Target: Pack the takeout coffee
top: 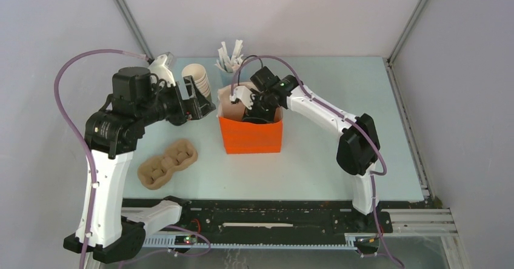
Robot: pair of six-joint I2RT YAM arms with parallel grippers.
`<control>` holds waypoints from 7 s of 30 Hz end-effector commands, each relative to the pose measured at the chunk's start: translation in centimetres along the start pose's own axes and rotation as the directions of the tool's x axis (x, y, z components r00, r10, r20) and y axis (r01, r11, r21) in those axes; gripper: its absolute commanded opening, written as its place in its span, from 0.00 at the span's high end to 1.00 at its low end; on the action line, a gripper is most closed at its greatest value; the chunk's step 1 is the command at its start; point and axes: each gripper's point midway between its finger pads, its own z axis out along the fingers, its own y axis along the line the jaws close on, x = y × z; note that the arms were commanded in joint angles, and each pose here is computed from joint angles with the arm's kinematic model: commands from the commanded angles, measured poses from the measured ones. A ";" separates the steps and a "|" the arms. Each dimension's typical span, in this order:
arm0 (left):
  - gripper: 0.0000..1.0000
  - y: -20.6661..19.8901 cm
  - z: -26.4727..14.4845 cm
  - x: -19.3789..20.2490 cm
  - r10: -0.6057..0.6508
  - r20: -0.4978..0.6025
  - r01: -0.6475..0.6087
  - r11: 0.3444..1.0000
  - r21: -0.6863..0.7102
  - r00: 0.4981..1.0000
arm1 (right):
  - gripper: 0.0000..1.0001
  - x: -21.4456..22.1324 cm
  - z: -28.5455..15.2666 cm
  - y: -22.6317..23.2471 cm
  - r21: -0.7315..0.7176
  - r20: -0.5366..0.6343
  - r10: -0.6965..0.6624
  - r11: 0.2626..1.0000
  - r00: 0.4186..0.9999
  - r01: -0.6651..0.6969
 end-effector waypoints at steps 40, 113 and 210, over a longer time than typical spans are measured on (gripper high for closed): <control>0.27 3.5 7.7 -1.4 -0.181 -0.010 0.178 0.972 -0.156 0.983 | 0.00 -8.8 -23.6 -0.6 0.357 0.521 0.415 0.688 0.746 -0.632; 0.72 15.9 31.6 -13.7 -0.007 0.113 0.058 0.889 -0.454 0.994 | 0.00 8.5 -31.0 5.7 0.171 0.585 0.655 0.477 0.478 -0.862; 0.09 -2.2 -20.3 -18.0 0.189 0.804 0.001 0.973 -0.230 0.564 | 0.00 2.0 -58.0 7.1 0.134 0.991 -0.063 0.349 0.120 -0.927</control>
